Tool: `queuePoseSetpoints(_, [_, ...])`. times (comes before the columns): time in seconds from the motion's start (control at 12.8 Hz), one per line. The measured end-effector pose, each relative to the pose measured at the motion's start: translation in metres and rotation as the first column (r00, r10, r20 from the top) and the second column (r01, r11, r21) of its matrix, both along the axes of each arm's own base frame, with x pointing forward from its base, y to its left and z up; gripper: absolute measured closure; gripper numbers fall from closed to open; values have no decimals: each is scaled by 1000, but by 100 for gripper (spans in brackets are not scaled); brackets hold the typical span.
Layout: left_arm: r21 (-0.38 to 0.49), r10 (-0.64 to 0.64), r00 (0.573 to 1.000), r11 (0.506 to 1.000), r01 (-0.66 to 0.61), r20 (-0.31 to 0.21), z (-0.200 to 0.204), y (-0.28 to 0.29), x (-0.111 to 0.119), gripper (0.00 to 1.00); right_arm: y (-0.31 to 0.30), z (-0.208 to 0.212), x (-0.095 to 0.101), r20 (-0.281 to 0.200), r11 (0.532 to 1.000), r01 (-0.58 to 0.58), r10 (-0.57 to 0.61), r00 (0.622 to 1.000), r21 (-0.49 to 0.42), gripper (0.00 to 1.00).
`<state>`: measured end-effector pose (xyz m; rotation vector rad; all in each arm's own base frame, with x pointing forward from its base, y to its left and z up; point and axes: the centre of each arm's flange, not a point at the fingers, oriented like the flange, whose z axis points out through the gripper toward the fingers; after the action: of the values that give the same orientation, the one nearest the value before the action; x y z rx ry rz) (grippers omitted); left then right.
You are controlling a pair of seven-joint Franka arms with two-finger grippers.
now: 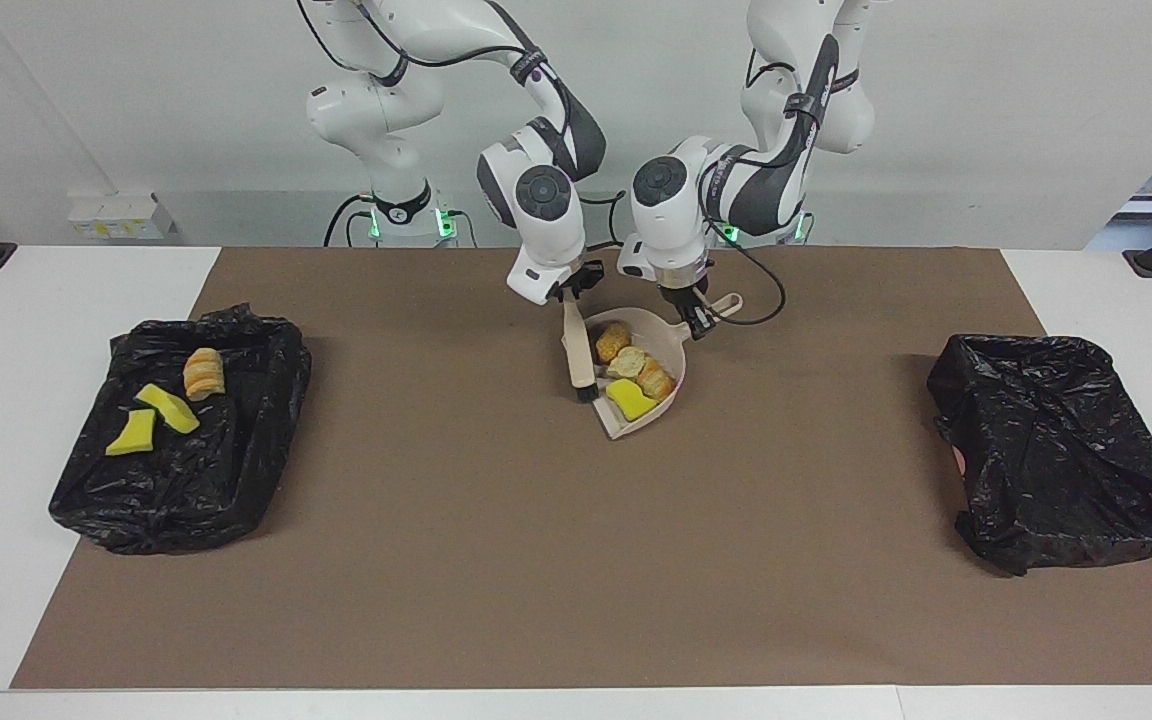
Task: Sweep and dump trash in bin
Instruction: 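Brush the bread and sponges into the dustpan with the right gripper, then carry the loaded dustpan with the left gripper to the black bag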
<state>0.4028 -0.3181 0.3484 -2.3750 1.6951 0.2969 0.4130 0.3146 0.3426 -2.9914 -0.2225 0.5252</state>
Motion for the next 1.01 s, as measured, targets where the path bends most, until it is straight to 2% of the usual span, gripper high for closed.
queuePoseSetpoints(0.16, [-1, -12, 1000, 1000, 12, -2, 0, 0, 0, 69, -28, 11, 12, 4, 999, 2, -1, 1000, -39, 74])
queuePoseSetpoints(0.39, [-13, -50, 999, 999, 50, -7, 1, 4, 5, 69, -37, 24, 14, 30, 998, -8, 10, 999, -64, 74])
queuePoseSetpoints(0.7, [-34, -206, 977, 978, 205, -52, 4, 21, 21, 69, -21, 30, -3, 52, 993, -33, 39, 998, -114, 74])
queuePoseSetpoints(1.01, [-54, -265, 963, 964, 262, -53, 18, 46, 45, 69, -5, 27, -17, 66, 992, -10, 18, 998, -128, 74])
